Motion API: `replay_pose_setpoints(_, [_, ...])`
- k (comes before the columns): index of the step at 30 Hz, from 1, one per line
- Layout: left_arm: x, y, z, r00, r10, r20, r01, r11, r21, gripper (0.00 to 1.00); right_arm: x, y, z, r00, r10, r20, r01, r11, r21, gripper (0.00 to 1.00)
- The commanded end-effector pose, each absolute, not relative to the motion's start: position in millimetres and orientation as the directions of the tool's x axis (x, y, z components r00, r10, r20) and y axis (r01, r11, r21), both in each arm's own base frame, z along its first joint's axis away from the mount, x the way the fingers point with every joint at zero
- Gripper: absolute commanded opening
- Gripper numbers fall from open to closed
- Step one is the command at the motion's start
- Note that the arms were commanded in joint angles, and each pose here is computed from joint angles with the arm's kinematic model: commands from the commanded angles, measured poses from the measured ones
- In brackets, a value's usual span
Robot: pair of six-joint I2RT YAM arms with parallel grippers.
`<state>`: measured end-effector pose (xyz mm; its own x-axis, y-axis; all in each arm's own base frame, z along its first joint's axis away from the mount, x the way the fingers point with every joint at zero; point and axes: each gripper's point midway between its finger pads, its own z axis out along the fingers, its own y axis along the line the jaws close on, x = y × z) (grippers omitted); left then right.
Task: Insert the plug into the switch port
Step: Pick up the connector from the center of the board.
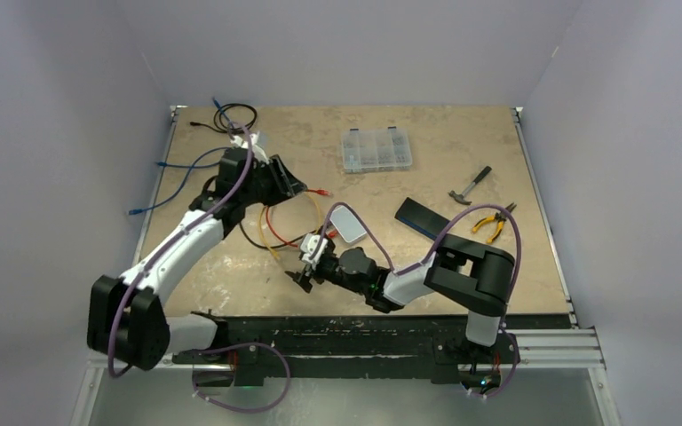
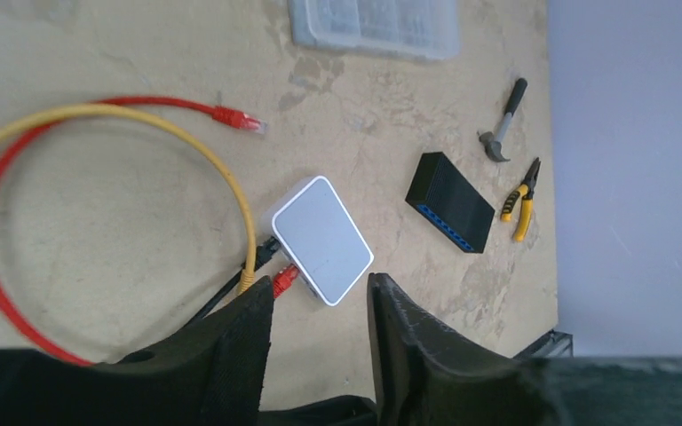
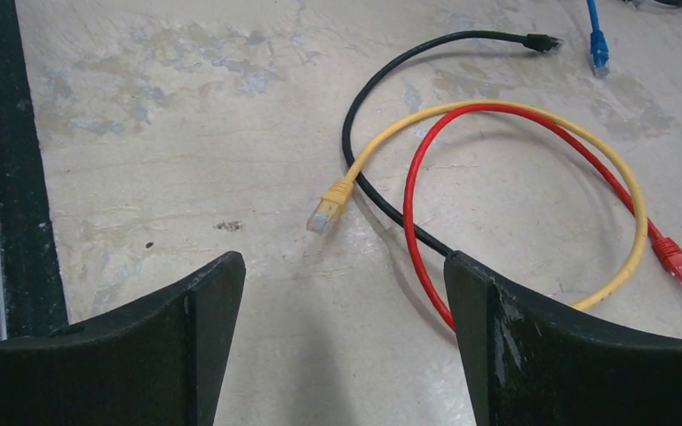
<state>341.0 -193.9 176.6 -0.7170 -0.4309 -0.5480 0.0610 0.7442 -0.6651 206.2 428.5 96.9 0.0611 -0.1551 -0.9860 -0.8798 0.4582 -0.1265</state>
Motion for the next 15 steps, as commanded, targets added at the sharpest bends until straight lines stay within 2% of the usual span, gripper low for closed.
replay_pose_setpoints(1, [335.2,-142.5,217.7,-0.616,-0.380,-0.690,0.068,0.847,-0.528,0.45,211.9,446.7,103.9,0.101,-0.171,-0.980,-0.885,0.434,-0.167,0.84])
replay_pose_setpoints(5, [324.0,-93.7,228.3,-0.557,-0.352,-0.752,0.005,0.904,-0.427,0.51,218.4,456.6,98.5,0.095,-0.190,-0.977,-0.876,0.451,-0.173,0.83])
replay_pose_setpoints(7, [319.9,-64.8,225.3,-0.512,-0.326,-0.794,-0.086,0.940,-0.330,0.62,222.3,462.4,93.3,0.086,-0.204,-0.975,-0.869,0.463,-0.174,0.82])
replay_pose_setpoints(11, [309.2,-32.6,215.7,-0.499,-0.238,-0.834,-0.167,0.970,-0.177,0.64,228.0,470.4,80.4,0.075,-0.233,-0.970,-0.856,0.483,-0.182,0.79])
replay_pose_setpoints(15, [303.8,-18.9,209.0,-0.484,-0.223,-0.846,-0.215,0.968,-0.131,0.64,231.5,476.6,73.1,0.069,-0.244,-0.967,-0.849,0.494,-0.185,0.76])
